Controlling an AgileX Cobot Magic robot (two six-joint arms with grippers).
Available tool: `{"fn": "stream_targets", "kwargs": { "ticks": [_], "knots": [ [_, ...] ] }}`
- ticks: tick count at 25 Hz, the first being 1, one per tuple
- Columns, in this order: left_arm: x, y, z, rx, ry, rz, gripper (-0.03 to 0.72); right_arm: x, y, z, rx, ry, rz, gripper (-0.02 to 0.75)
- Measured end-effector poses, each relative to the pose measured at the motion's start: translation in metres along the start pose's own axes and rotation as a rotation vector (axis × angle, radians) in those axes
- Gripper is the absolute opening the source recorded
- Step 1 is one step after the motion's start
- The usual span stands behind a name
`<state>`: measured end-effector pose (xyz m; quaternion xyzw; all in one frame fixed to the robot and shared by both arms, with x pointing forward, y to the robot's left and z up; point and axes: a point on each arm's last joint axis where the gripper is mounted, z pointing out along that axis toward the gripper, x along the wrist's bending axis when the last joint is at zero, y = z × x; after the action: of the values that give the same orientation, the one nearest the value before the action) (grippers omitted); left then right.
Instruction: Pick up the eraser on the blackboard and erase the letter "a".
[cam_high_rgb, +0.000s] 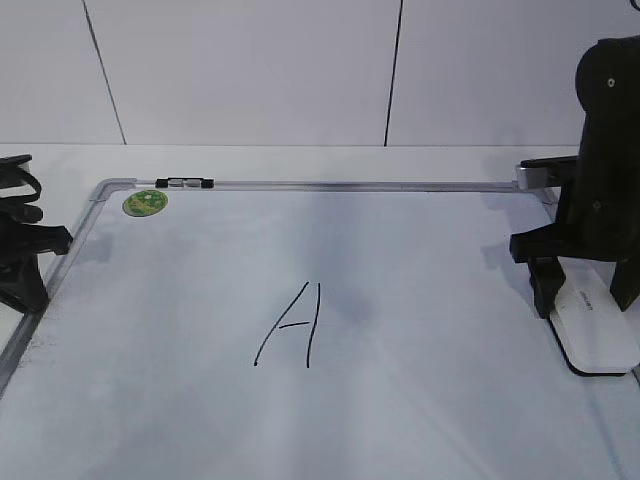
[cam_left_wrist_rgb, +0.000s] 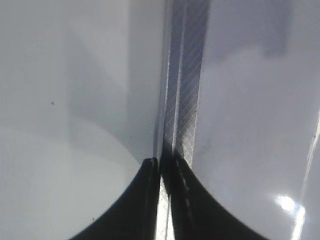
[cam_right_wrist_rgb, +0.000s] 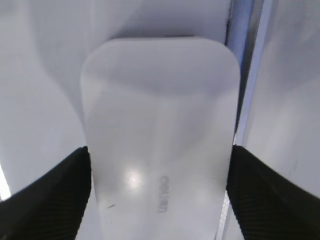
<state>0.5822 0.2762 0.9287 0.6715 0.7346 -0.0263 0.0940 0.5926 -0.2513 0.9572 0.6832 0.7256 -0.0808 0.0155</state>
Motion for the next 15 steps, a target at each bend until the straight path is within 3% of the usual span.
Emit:
{"fn": "stream_targets", "kwargs": {
  "ticks": [5,15],
  "knots": [
    [0.0,0.0,0.0,0.0,0.0,0.0,0.047,-0.001,0.003,-0.005,-0.005,-0.006,0.0,0.646],
    [0.0,0.0,0.0,-0.002,0.0,0.0,0.053,-0.005,0.023,-0.058,-0.192,0.02,0.032,0.646]
  ]
}}
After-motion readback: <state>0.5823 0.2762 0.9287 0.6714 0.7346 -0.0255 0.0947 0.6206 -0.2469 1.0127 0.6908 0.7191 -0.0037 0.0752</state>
